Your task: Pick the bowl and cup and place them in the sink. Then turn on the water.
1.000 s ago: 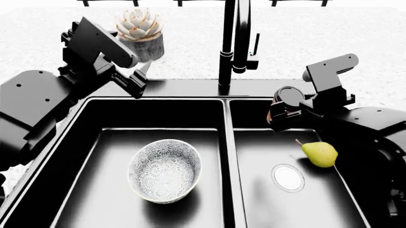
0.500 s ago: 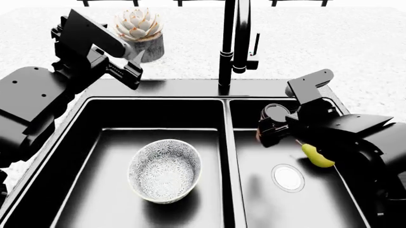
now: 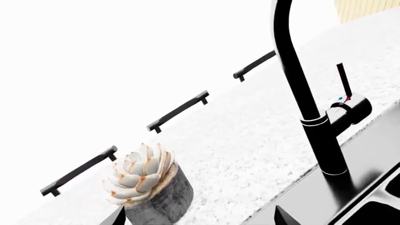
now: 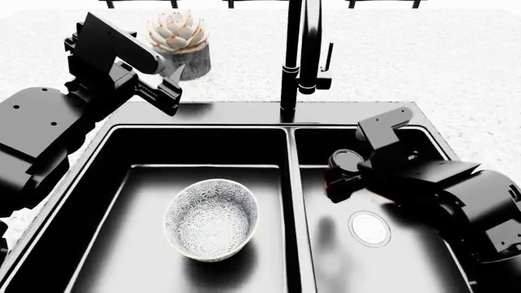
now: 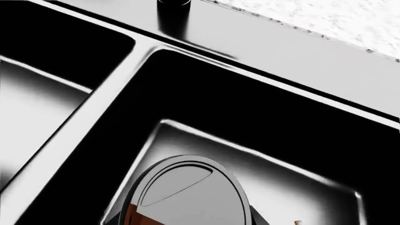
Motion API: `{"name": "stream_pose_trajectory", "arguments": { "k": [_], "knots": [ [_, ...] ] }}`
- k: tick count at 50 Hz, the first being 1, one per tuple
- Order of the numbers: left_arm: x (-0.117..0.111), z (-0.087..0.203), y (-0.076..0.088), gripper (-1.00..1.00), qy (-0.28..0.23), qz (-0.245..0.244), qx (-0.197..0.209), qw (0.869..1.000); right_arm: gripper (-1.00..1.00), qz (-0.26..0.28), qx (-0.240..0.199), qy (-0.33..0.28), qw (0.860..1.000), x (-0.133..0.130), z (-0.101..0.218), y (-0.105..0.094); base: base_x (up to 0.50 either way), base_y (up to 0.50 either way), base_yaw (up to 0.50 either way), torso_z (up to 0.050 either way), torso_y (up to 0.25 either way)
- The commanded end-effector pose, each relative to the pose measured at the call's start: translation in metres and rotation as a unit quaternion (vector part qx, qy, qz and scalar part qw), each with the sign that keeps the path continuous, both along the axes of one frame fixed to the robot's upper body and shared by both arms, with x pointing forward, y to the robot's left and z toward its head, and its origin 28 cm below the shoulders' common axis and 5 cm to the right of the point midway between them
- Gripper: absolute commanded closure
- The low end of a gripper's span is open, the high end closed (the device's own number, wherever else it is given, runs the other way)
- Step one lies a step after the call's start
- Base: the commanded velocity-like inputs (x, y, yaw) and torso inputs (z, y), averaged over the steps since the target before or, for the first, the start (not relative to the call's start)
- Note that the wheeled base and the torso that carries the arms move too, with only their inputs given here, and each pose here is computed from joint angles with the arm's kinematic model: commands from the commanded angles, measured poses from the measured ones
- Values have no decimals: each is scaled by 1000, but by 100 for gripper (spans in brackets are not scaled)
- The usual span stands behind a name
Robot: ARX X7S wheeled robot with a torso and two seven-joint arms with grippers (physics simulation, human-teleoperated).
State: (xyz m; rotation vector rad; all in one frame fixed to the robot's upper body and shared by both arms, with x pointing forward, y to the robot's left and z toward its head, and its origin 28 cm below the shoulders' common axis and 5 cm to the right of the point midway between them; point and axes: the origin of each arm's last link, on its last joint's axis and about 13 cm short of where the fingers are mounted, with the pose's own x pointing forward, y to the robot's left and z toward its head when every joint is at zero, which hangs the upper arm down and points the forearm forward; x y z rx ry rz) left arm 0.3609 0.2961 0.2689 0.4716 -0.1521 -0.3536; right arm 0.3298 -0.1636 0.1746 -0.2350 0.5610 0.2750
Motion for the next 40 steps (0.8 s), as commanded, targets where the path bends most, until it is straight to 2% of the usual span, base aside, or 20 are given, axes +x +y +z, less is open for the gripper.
{"name": "stream_pose_trajectory", "arguments": {
  "k": [1,40],
  "knots": [
    [0,0,0,-100,1,-1,-2,1000,100,2,-7,0,1000,1,-4,0,0,0,0,0,0],
    [0,-3,1,-100,4,-3,-4,1000,100,10,-17,27,999,-3,-22,1,0,0,0,0,1]
  ]
}}
